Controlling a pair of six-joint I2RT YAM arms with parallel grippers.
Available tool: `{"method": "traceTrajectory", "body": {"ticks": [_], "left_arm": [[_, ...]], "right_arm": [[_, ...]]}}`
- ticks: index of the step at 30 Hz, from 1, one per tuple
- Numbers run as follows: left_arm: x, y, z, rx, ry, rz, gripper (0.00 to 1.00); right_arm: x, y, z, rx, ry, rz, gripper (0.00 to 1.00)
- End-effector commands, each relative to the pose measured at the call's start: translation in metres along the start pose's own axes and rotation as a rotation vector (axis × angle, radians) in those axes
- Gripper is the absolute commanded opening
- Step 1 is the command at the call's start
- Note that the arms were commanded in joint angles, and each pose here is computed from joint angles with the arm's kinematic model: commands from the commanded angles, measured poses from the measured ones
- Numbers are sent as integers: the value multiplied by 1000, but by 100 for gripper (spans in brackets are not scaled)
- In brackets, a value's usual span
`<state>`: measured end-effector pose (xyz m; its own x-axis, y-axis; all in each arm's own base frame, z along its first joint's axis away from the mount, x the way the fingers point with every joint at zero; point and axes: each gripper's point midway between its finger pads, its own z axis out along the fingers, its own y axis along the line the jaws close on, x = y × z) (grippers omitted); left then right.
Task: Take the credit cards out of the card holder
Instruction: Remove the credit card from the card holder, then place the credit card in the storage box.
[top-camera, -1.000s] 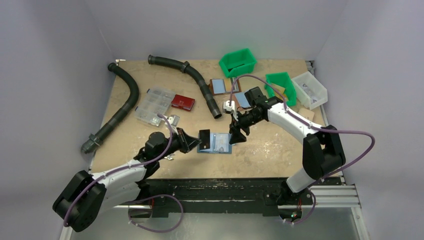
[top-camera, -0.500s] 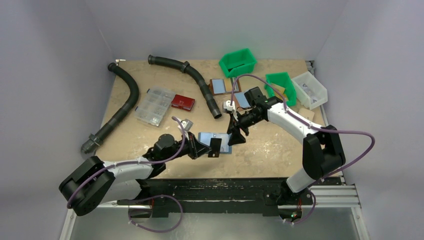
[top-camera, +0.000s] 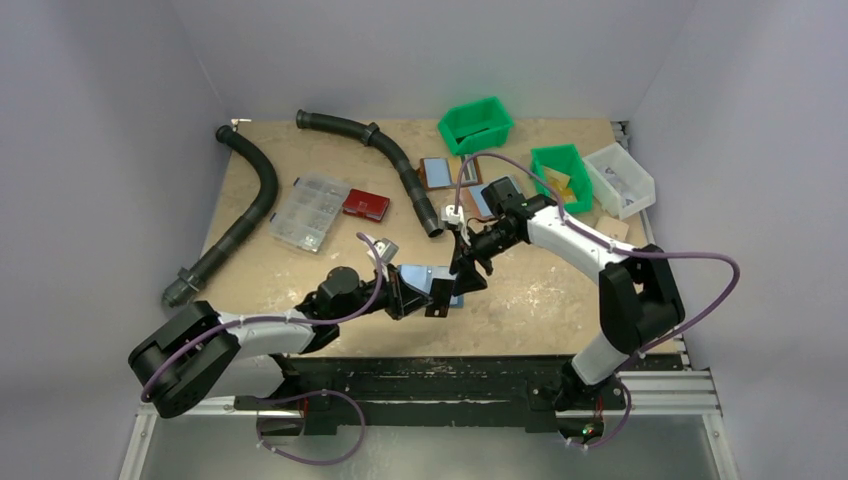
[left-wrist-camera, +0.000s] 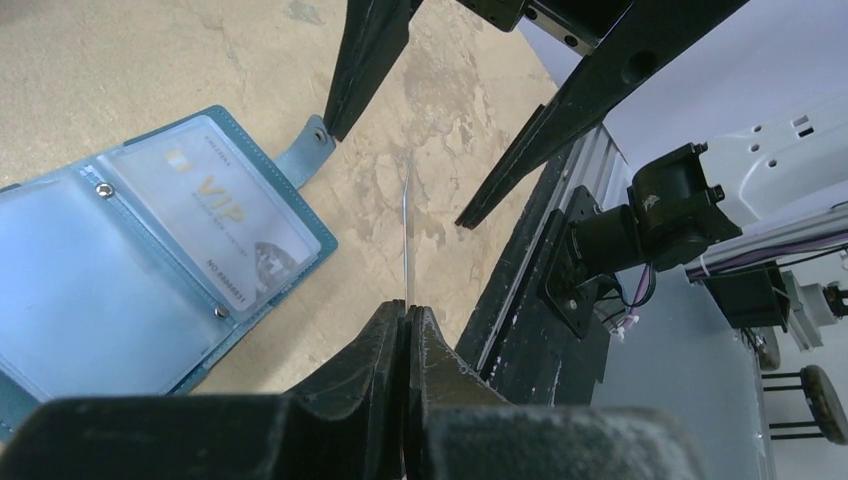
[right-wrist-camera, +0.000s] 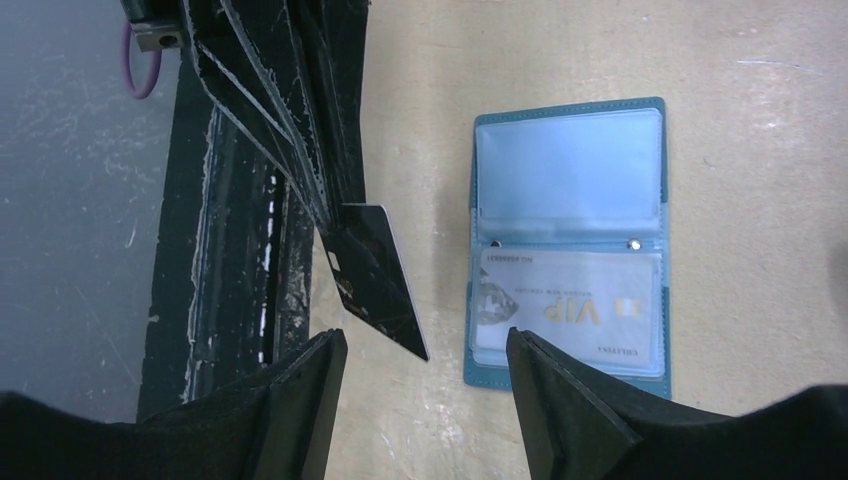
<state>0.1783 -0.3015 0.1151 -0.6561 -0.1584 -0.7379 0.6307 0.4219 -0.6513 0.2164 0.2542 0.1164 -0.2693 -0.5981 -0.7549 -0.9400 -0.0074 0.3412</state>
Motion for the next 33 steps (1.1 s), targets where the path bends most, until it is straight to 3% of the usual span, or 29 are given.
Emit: {"method": "traceTrajectory", "body": {"ticks": [1,6,8,11,12,13,14,21,23,33], "left_arm": [[-23,-19,10,64,-63,72,0],[-23,-20,12,68,-60,76,0],[-25,-20,13,65,-67,77,0],[-26,-12,13,21,-73,68,0],[-26,-8,13,-8,-69,56,0],[-27,-2,13,-46,-72,48,0],[-30,5,13,-94,-74,42,7],[-81,29,-13,-357,-167,55,79],[-96,33,-25,-407,-193,61,92],[-110,51,-48,-488,-129,48,95]], "right_arm": [[-11,9,6,-46,-30,-12,68],[-11,14,14,-72,-18,-14,61],[-11,17,15,-85,-13,-12,44],[-15,22,14,-118,-17,-17,9],[-16,23,13,-129,-15,-24,1],[-17,24,11,-132,-12,-34,0],[-19,26,10,-136,-12,-41,0],[-28,1,-30,-5,-75,-24,0],[-29,-11,-50,63,-108,-11,0],[-73,-107,-161,608,-260,69,0]]}}
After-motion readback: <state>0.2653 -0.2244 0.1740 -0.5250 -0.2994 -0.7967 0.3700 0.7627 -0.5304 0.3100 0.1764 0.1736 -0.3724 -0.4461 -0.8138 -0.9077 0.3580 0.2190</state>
